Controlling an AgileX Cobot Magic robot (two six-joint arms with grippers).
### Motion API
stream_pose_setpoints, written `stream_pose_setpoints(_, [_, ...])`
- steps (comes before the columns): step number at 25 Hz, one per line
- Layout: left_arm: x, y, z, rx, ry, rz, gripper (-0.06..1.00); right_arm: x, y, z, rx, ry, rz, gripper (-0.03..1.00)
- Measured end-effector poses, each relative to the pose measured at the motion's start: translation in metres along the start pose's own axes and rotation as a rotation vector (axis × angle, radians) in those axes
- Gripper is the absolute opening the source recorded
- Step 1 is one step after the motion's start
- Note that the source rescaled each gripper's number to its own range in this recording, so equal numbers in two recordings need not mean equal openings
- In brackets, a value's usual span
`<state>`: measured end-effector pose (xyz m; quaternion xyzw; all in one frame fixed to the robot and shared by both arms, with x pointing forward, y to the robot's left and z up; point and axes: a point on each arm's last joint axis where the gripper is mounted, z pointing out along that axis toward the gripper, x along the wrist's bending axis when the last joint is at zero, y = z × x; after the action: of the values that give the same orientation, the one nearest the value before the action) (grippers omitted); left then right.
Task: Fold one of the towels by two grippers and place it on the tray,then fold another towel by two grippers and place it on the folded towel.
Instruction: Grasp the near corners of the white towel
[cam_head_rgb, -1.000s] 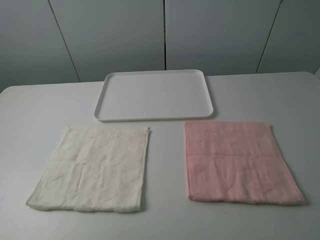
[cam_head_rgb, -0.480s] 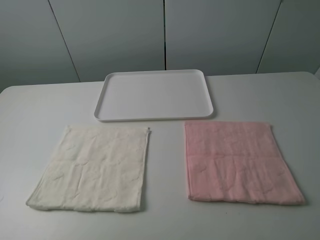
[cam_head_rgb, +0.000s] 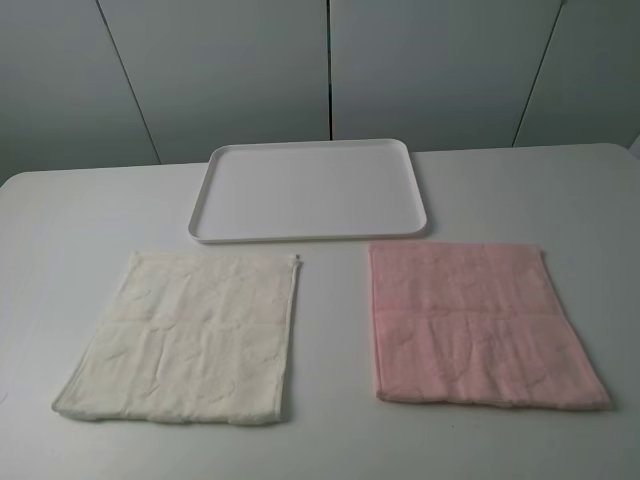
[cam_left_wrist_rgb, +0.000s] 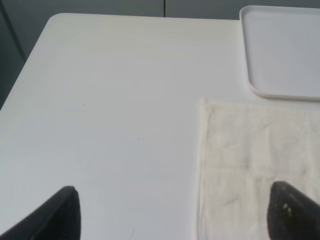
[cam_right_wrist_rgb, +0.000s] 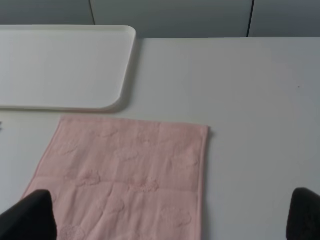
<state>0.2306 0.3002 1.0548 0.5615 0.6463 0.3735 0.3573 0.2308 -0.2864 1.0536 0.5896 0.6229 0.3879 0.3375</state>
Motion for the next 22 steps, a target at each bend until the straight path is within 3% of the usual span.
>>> stream_pose_setpoints(22, [0.001, 0.0044, 0.0013, 0.01, 0.013, 0.033, 0.98, 0.0095, 0.0039, 0.0017, 0.014, 0.109, 0.032, 1.0])
